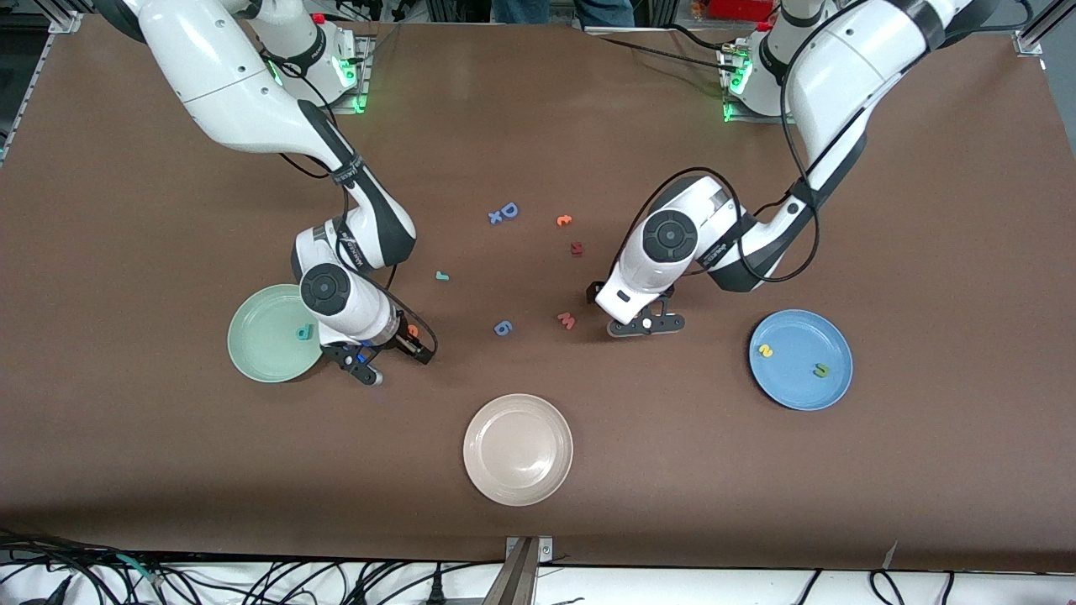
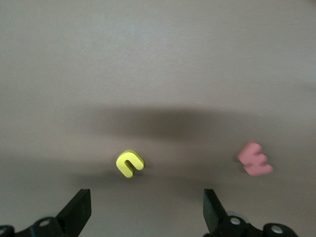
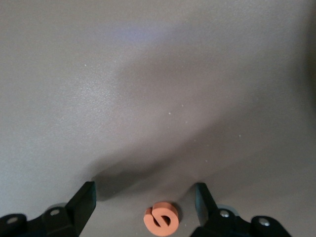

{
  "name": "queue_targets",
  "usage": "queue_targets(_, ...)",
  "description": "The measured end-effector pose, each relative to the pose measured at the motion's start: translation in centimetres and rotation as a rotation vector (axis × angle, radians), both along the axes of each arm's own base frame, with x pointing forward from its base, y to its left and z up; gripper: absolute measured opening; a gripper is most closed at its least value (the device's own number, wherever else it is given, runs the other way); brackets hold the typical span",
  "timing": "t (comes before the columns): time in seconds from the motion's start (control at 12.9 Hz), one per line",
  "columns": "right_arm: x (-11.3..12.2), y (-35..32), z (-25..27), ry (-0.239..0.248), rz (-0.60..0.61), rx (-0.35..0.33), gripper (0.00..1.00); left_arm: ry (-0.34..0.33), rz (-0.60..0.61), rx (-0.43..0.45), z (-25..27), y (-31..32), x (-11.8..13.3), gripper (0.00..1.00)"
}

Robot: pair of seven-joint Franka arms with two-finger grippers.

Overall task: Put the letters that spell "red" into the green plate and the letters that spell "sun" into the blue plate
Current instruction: 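Grasp the orange e with the right gripper while the left gripper grasps yellow c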

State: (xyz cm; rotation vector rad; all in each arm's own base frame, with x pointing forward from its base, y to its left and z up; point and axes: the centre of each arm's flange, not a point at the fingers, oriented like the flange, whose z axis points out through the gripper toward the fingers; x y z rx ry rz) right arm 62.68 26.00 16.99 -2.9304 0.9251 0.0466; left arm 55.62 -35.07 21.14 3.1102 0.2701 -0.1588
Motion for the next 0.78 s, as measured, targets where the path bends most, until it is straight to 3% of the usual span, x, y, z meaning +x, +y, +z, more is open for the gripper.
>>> queue_targets(0.31,-0.4,0.6,0.0,0.003,0.001,-0.002,0.89,0.000,0.154,0.035,-1.7,-0.2,-0.3,0.98)
queue_targets(0.47,-0.5,0.6,0.0,0.005,0.000,-0.004,0.89,0.003,0.234,0.048,-2.1,0.2,-0.1,0.82)
queue_targets(0.62,-0.7,0.6,0.0,0.007,0.001,-0.006,0.85,0.005,0.313,0.057,-2.9,1.0,0.3,0.77)
queue_targets(0.7,-0.8,0.6,0.0,0.011,0.001,-0.008,0.78,0.001,0.360,0.050,-3.3,1.1,0.4,0.76)
queue_targets(0.78,-0.8,0.7,0.2,0.008,0.001,-0.007,0.66,0.002,0.400,0.043,-3.6,1.0,0.4,0.67)
